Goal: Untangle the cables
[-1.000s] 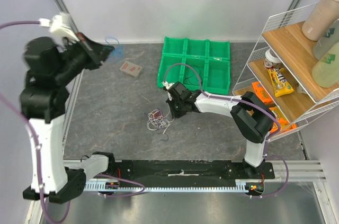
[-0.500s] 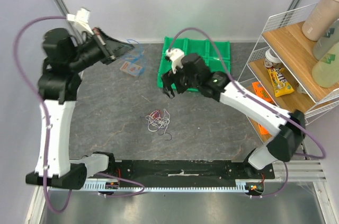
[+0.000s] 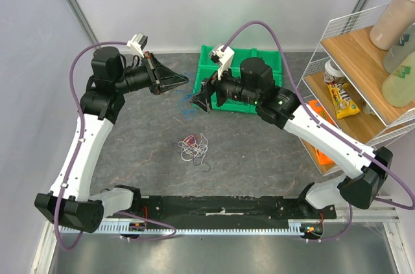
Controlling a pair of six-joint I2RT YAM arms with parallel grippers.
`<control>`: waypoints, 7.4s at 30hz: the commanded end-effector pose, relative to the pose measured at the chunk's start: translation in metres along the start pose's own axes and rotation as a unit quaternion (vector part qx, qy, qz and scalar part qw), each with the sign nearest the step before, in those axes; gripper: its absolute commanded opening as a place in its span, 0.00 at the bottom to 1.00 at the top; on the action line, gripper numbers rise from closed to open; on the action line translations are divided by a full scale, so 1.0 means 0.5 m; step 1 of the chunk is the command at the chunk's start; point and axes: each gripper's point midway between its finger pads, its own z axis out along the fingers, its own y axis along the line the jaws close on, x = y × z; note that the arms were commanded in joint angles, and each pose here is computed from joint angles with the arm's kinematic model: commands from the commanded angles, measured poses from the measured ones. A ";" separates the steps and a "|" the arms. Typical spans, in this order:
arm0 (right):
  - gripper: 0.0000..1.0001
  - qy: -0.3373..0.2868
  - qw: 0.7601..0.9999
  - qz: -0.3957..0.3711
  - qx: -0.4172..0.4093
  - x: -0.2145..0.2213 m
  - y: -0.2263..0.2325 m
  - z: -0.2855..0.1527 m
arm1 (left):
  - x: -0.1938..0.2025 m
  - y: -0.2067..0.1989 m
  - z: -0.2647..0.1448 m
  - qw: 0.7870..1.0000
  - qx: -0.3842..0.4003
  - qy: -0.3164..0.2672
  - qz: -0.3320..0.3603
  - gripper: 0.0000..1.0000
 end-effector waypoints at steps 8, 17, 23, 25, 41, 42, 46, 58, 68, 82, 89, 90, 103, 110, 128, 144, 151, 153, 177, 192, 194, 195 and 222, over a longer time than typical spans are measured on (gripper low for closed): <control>0.38 -0.063 0.997 0.035 -0.019 -0.039 0.005 0.048 | 0.033 -0.060 -0.001 0.998 0.058 0.022 0.007 0.02; 0.00 -0.052 0.991 0.084 0.090 0.006 -0.103 0.021 | -0.003 -0.003 -0.019 0.996 -0.066 -0.031 0.056 0.88; 0.00 0.014 0.931 0.151 0.331 0.095 -0.360 -0.070 | 0.030 0.140 -0.042 0.977 -0.198 -0.002 0.080 0.79; 0.00 0.038 0.908 0.141 0.392 0.119 -0.425 -0.103 | 0.065 0.192 -0.037 0.975 -0.212 0.029 0.062 0.67; 0.44 0.196 0.797 0.116 0.559 0.316 -0.664 -0.200 | 0.182 0.343 -0.028 0.961 -0.245 0.124 0.022 0.81; 0.55 0.197 0.801 0.116 0.553 0.319 -0.662 -0.195 | 0.187 0.352 -0.031 0.960 -0.249 0.126 0.021 0.82; 0.70 0.219 0.825 0.105 0.511 0.316 -0.634 -0.171 | 0.212 0.407 -0.034 0.950 -0.276 0.148 0.010 0.88; 0.68 0.255 0.953 0.159 0.023 0.437 -0.095 0.075 | 0.236 0.553 0.013 0.923 -0.330 0.191 -0.052 0.66; 0.68 0.286 0.942 0.174 -0.020 0.522 0.004 0.114 | 0.227 0.530 -0.079 0.910 -0.400 0.108 -0.009 0.89; 0.48 0.331 0.923 0.189 0.049 0.606 -0.040 0.122 | 0.275 0.542 -0.039 0.928 -0.332 0.165 -0.031 0.19; 0.19 0.356 0.908 0.192 0.113 0.644 -0.079 0.107 | 0.063 0.255 -0.084 0.950 -0.282 -0.018 0.134 0.02; 0.15 0.356 0.906 0.193 0.122 0.646 -0.085 0.105 | 0.032 0.204 -0.097 0.948 -0.269 -0.053 0.159 0.02; 0.09 0.348 0.909 0.179 0.145 0.628 -0.108 0.089 | -0.133 -0.278 -0.256 0.881 -0.080 -0.320 0.339 0.02; 0.06 0.360 0.904 0.177 0.148 0.652 -0.115 0.078 | -0.137 -0.463 -0.338 0.839 0.011 -0.386 0.383 0.02; 0.77 0.245 0.957 0.082 0.132 0.387 -0.136 0.016 | -0.179 -0.245 -0.232 0.908 -0.137 -0.316 0.237 0.02; 0.91 -0.061 0.997 0.057 0.006 -0.078 -0.026 0.041 | -0.116 -0.047 -0.111 0.958 -0.212 -0.169 0.090 0.02; 0.92 -0.064 0.997 0.041 -0.034 -0.073 0.039 0.105 | -0.089 -0.009 -0.085 0.966 -0.222 -0.128 0.035 0.02; 0.92 -0.070 0.995 0.041 -0.053 -0.069 0.063 0.109 | -0.086 -0.008 -0.086 0.967 -0.221 -0.126 0.031 0.02; 0.28 -0.069 0.991 0.108 -0.024 -0.040 0.054 0.173 | -0.067 -0.014 -0.062 0.980 -0.178 -0.092 0.003 0.02; 0.00 -0.076 0.971 0.177 0.139 0.012 -0.192 0.223 | -0.051 0.154 -0.197 0.907 -0.370 -0.165 0.117 0.76; 0.00 -0.080 0.966 0.172 0.176 0.025 -0.242 0.234 | -0.033 0.172 -0.201 0.907 -0.371 -0.157 0.123 0.73; 0.00 -0.082 0.964 0.168 0.190 0.030 -0.264 0.238 | -0.024 0.176 -0.199 0.909 -0.367 -0.151 0.126 0.72; 0.69 0.155 0.922 0.144 0.324 0.265 -0.456 0.192 | 0.132 0.343 -0.089 0.944 -0.323 0.052 0.046 0.69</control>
